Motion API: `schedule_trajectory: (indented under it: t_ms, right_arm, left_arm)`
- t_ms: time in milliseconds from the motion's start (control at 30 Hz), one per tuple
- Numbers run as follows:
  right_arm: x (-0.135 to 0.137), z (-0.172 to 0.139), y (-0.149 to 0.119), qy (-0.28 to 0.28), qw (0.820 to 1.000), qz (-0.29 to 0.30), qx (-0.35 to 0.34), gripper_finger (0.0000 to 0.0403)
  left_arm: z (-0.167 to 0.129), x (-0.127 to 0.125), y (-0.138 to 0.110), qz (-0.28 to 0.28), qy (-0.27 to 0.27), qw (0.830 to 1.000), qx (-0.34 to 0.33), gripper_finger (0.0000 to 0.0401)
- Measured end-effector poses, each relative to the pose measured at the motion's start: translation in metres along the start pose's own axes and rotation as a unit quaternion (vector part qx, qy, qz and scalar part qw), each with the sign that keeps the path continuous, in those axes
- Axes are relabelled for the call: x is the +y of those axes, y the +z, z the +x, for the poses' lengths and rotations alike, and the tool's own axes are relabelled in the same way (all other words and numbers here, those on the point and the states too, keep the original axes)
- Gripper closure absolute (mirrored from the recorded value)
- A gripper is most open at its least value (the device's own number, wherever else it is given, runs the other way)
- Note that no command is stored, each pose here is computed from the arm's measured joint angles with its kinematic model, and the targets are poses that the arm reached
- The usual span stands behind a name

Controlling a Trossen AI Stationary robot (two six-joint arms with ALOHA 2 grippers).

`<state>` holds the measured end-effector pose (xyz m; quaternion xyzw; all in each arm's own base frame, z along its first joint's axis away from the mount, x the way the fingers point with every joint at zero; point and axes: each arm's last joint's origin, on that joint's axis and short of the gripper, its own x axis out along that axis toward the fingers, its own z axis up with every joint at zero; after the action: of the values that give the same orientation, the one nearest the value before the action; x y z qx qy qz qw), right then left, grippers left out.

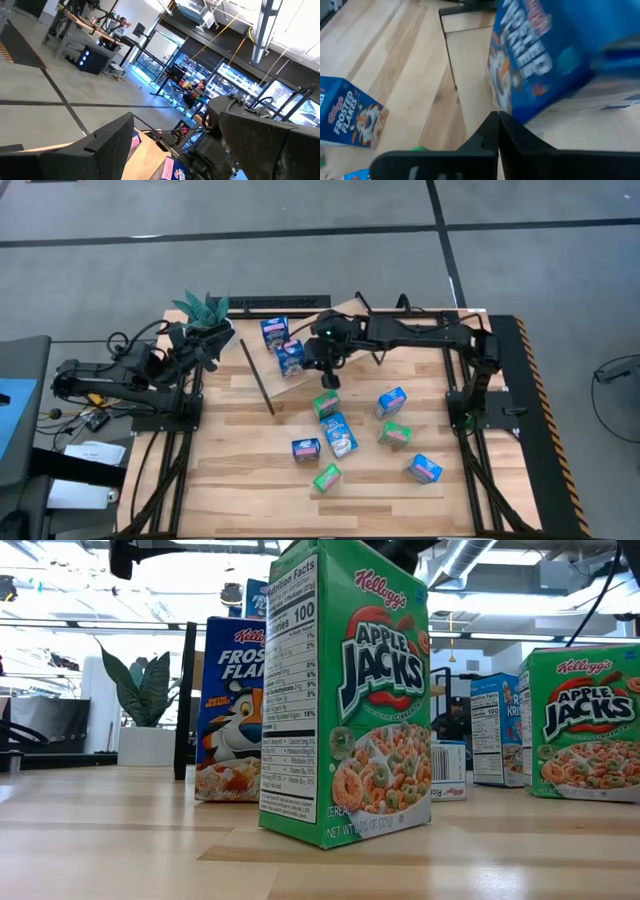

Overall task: Stack cereal on shelf
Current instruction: Put the right blue cereal box on the shelf and align it with the other blue cereal box

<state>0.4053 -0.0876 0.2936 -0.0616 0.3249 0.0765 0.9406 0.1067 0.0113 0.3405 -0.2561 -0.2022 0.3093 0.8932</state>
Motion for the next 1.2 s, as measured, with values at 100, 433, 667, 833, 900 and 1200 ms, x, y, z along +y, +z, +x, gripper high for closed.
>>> schedule_trajectory:
  t_ms: [100,433,667,833,900,1200]
  right_arm:
    - [-0.003,-0.001,0.002,-0.006,1.000,-0.003,-0.011,0.0379]
    - [-0.008,0.005,0.006,-0.019,0.999,-0.023,-0.043,0.0383]
    - [-0.009,0.015,-0.003,-0.014,1.000,-0.010,-0.019,0.0383]
    - [-0.010,0.015,-0.001,-0.028,0.999,-0.015,-0.020,0.0385]
    - [-0.010,0.015,-0.002,-0.035,0.999,-0.014,-0.016,0.0383]
    - [-0.002,-0.002,0.010,-0.021,1.000,0.017,0.011,0.0377]
  left_arm:
    - [0.000,0.000,0.000,0.000,0.006,1.000,-0.003,0.0118]
    - [0.000,0.001,0.000,0.009,0.012,1.000,-0.005,0.0118]
    - [0.000,0.001,0.000,0.013,0.012,1.000,-0.005,0.0118]
    - [0.000,0.001,0.000,0.019,0.012,1.000,-0.005,0.0118]
    - [0.000,0.001,0.000,0.023,0.012,1.000,-0.005,0.0118]
    - [0.000,0.001,0.000,0.025,0.011,1.000,-0.004,0.0118]
